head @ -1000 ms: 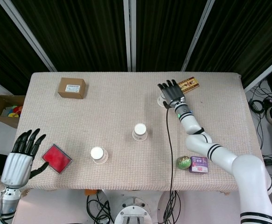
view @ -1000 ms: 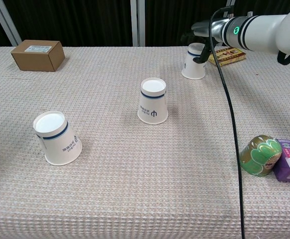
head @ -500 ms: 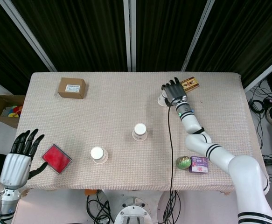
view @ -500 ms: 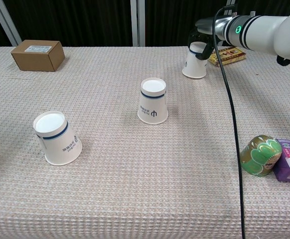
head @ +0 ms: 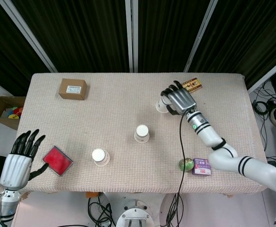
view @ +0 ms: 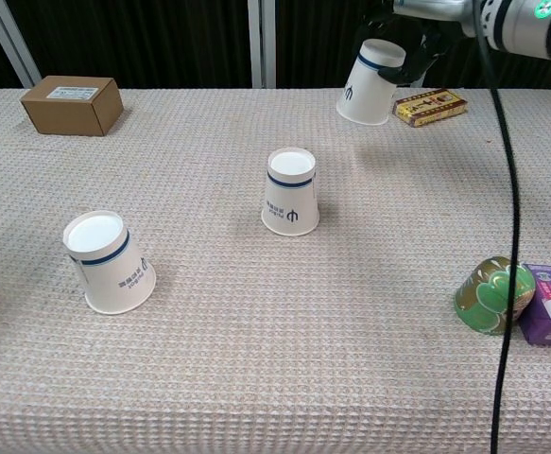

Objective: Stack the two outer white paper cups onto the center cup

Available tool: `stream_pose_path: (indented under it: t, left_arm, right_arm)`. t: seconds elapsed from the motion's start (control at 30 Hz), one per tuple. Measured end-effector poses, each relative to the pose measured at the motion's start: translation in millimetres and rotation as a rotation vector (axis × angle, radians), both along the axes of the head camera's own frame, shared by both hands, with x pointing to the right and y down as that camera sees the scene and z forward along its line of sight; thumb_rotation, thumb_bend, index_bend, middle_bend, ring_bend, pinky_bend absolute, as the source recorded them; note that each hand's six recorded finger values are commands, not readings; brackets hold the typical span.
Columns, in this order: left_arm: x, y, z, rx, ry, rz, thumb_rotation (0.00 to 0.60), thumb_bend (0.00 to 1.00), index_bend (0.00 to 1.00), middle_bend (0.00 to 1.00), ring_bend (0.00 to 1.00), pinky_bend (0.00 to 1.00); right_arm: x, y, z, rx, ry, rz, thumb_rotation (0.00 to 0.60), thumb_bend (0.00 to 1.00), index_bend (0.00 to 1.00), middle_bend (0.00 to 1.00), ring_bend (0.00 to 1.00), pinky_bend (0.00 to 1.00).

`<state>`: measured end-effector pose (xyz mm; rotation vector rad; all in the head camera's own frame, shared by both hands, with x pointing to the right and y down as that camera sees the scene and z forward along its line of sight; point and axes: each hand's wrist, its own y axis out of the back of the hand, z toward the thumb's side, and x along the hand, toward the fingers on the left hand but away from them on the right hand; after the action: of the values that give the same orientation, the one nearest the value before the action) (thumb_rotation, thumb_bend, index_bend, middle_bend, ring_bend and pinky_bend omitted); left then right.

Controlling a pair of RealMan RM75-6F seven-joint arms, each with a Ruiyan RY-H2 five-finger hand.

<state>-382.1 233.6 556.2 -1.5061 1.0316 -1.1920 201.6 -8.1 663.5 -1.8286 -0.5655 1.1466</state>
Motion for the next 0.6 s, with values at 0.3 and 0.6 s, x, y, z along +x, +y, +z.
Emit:
stream_pose_path:
  t: [0.3, 0.6]
  left_arm:
    - [9, -1, -2, 0.008, 0.02, 0.02, 0.6, 0.13, 0.13, 0.04, 0.01, 0.11]
    - [5, 5, -5, 0.01, 0.014, 0.0, 0.6, 0.13, 0.13, 0.04, 0.01, 0.11]
  right_arm:
    - [-3, 55, -49, 0.007, -0.122, -0.163, 0.6, 0.43, 0.41, 0.34, 0.15, 0.11]
    - [-44, 78, -32, -0.006, -0.174, -0.253, 0.6, 0.43, 0.42, 0.34, 0.15, 0.11]
